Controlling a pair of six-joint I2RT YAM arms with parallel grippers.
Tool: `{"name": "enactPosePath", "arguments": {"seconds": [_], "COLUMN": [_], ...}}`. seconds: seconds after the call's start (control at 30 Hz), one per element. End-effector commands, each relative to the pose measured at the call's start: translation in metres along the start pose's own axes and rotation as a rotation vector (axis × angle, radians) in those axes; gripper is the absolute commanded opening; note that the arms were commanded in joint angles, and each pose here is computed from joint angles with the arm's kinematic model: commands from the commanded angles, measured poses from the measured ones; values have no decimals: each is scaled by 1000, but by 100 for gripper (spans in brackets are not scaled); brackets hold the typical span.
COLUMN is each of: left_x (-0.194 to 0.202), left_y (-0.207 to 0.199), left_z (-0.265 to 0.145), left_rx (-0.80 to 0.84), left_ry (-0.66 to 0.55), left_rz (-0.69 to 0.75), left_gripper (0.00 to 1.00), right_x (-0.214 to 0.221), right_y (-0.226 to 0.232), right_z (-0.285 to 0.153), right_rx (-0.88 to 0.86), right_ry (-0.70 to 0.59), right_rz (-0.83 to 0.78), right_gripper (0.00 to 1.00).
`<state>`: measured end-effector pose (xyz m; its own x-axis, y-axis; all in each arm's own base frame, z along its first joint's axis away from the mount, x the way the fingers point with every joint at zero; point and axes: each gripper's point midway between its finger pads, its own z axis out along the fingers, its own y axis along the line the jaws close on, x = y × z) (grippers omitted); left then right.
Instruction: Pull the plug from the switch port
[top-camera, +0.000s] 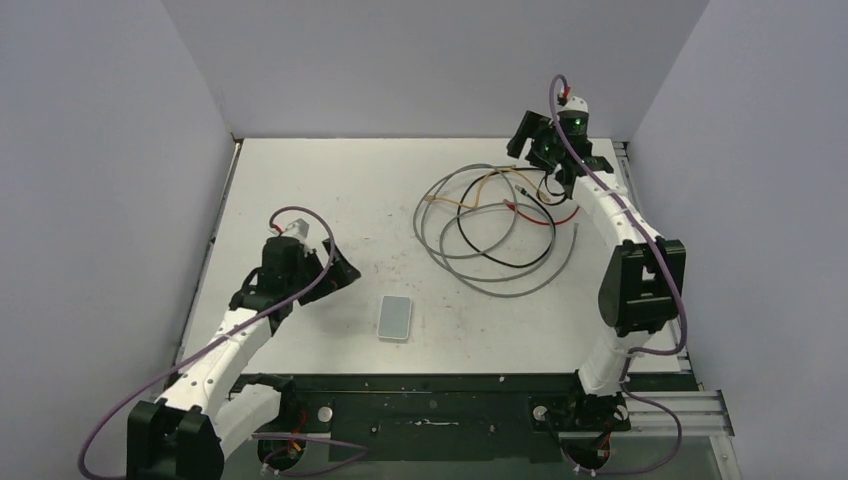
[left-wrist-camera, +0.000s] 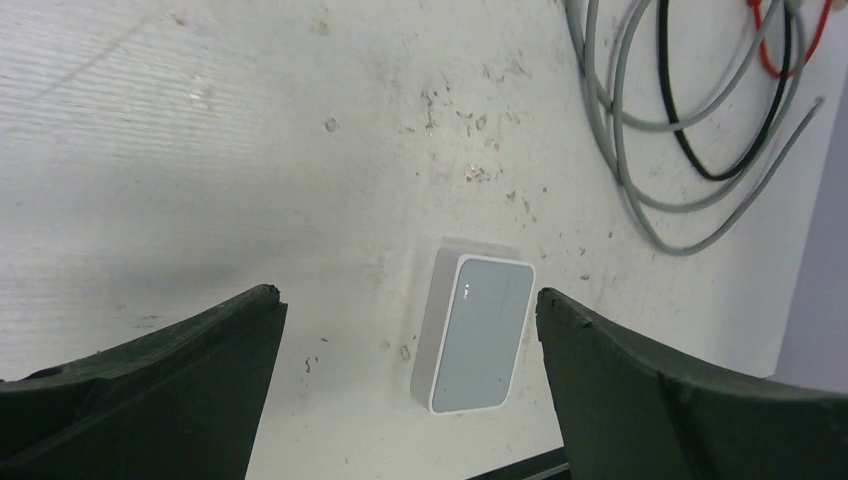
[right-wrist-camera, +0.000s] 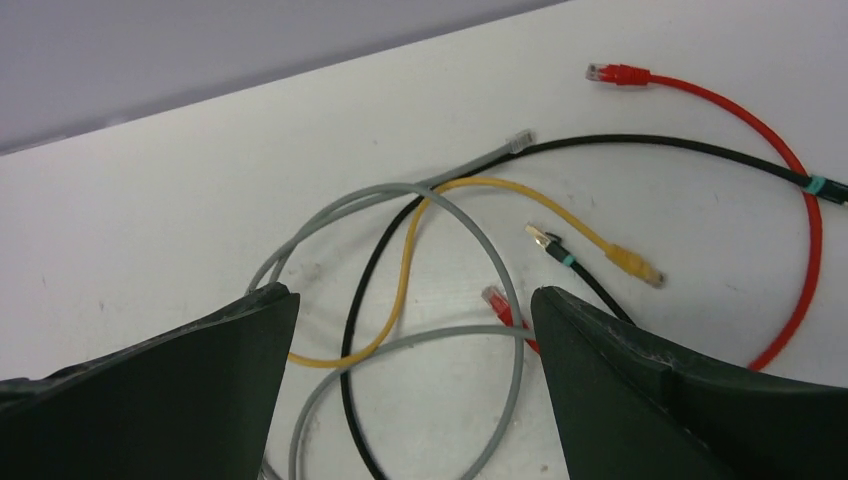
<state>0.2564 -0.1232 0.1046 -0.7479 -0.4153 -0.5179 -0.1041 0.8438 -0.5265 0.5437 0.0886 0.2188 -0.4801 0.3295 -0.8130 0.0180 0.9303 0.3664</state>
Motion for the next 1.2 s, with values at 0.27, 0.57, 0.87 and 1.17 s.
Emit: {"name": "enactPosePath", "arguments": {"seconds": [0.27, 0.57, 0.87, 1.17], "left_x": [-89, -117, -99, -81], "left_y": [16, 78, 114, 101], "left_z": [-36, -81, -113, -79], "left_rx": [19, -129, -223, -236], "left_ry": [-460, -949, -1194, -1004], "left_rz": [-135, -291, -71, 365], "left_gripper": [96, 96, 96, 96], "right_x": [27, 63, 119, 132], "right_y": [-31, -58, -102, -143], "right_z": [-84, -111, -137, -158], "right_rx": [91, 110, 245, 432], "right_ry": [-101, -290, -260, -248], "right_rz": [-83, 23, 4, -120], "right_gripper": [90, 90, 90, 90]}}
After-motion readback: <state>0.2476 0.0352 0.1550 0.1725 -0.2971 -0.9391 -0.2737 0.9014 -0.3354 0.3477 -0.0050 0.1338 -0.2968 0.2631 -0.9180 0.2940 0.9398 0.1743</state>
